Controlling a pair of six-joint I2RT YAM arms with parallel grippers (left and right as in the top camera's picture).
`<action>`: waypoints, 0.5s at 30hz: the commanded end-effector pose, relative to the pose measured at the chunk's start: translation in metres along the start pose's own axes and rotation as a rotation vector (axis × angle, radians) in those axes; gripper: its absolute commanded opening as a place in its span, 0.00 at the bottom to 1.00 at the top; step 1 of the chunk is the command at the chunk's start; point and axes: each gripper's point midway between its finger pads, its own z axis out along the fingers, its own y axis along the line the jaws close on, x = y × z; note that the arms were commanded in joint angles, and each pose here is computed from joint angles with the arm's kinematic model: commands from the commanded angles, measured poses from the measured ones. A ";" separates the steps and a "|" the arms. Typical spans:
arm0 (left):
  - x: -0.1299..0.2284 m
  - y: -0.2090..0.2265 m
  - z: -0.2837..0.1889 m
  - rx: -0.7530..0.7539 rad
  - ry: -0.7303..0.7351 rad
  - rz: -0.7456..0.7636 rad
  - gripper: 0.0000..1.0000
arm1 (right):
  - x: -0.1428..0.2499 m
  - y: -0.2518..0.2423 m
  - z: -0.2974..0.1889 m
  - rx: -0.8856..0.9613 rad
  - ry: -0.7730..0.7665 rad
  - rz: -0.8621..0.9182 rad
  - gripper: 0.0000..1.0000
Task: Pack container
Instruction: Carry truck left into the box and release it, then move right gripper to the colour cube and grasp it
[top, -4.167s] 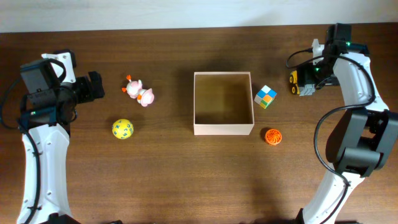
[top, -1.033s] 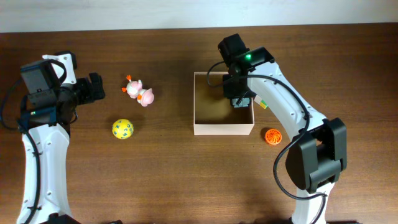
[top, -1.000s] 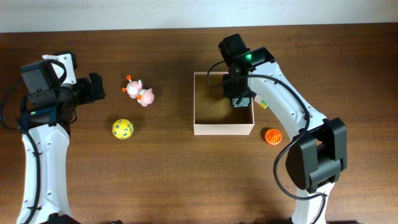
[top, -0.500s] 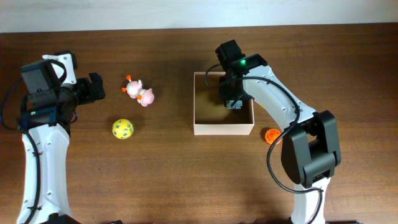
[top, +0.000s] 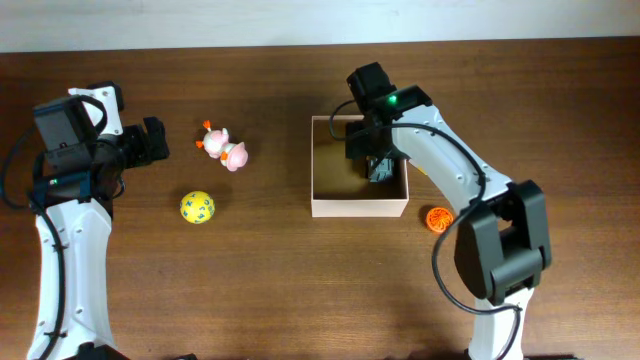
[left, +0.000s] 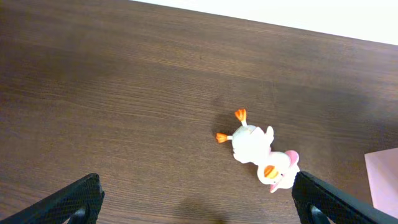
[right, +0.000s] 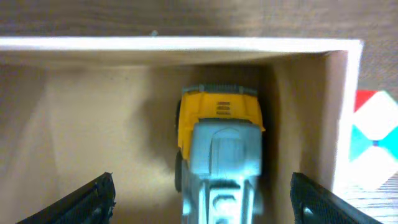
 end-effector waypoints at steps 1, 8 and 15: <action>-0.007 0.003 0.000 -0.010 -0.012 0.016 0.99 | -0.026 0.000 -0.068 -0.043 -0.150 -0.021 0.87; -0.007 0.003 0.000 -0.010 -0.012 0.015 0.99 | -0.037 -0.019 -0.162 -0.084 -0.306 -0.031 0.98; -0.001 0.003 0.000 -0.009 0.011 0.011 0.99 | -0.043 -0.103 -0.185 -0.024 -0.326 0.141 0.99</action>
